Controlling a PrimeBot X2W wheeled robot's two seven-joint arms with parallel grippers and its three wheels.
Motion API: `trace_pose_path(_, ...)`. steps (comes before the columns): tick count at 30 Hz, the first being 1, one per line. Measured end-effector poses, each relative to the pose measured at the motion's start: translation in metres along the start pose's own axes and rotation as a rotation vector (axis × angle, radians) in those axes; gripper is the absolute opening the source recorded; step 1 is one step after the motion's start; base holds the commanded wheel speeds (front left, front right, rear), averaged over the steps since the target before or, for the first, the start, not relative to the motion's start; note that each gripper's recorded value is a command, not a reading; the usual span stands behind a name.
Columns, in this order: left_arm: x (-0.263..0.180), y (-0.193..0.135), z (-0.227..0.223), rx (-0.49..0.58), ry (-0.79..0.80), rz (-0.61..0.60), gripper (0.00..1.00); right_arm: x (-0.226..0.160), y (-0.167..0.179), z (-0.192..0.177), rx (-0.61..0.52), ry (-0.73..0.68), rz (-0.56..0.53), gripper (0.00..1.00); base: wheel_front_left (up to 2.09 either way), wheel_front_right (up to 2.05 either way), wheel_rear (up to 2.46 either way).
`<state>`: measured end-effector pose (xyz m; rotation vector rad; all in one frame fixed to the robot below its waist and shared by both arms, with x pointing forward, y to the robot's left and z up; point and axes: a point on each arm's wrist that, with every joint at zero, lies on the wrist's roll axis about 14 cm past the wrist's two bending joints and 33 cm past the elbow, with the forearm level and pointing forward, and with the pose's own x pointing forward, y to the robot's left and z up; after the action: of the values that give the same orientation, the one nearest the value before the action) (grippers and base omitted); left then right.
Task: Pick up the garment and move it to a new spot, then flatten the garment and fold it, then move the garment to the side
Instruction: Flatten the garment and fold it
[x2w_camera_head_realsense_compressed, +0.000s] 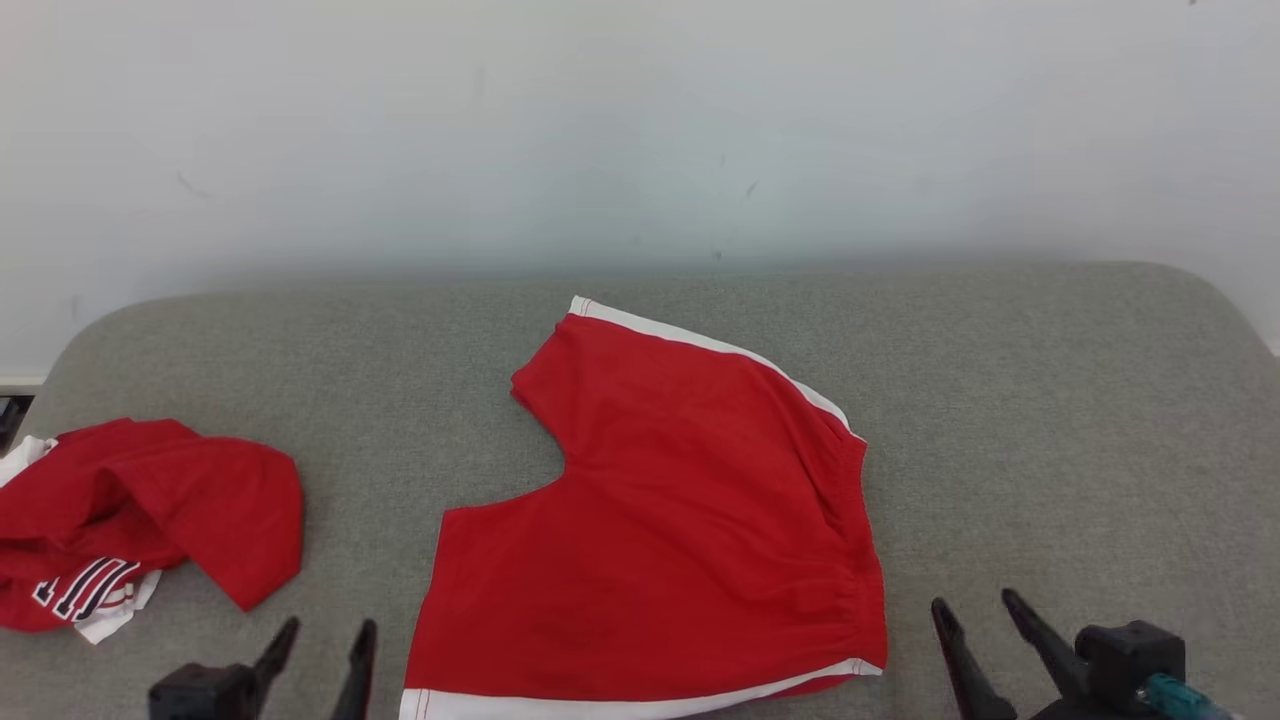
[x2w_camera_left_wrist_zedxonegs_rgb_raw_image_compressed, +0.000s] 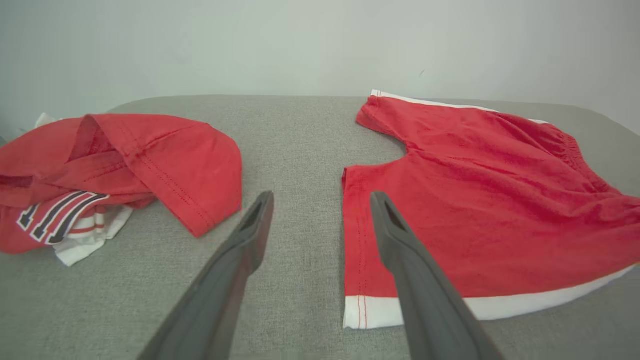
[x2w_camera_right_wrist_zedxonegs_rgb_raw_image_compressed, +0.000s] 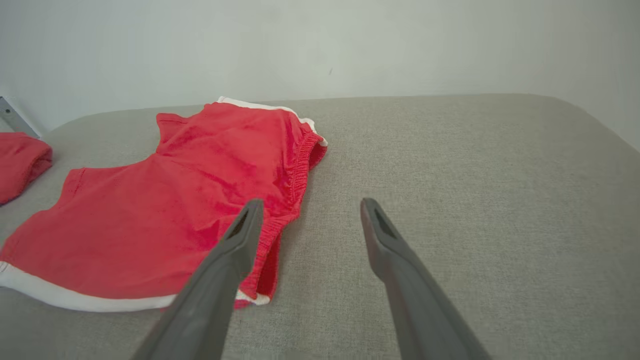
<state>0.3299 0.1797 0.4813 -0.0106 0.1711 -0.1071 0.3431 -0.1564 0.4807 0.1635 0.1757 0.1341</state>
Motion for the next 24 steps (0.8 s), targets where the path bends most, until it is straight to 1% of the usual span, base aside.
trace_pose_path(3, -0.001, -0.010, -0.014, -0.026, 0.061, -0.036, 1.00, 0.001, 0.010, -0.015, 0.027, 0.072, 0.028, 1.00, 0.00, 0.00, 0.00)
trace_pose_path(10, -0.006, -0.016, -0.050, -0.079, 0.218, -0.070, 1.00, 0.002, 0.027, -0.050, 0.035, 0.225, 0.071, 1.00, 0.00, 0.00, 0.00)
trace_pose_path(15, -0.002, -0.023, -0.069, -0.093, 0.318, -0.113, 1.00, 0.011, 0.041, -0.068, 0.039, 0.311, 0.103, 1.00, 0.00, 0.00, 0.00)
trace_pose_path(24, 0.003, -0.025, -0.088, -0.115, 0.414, -0.132, 1.00, 0.022, 0.052, -0.082, 0.008, 0.384, 0.139, 1.00, 0.00, 0.00, 0.00)
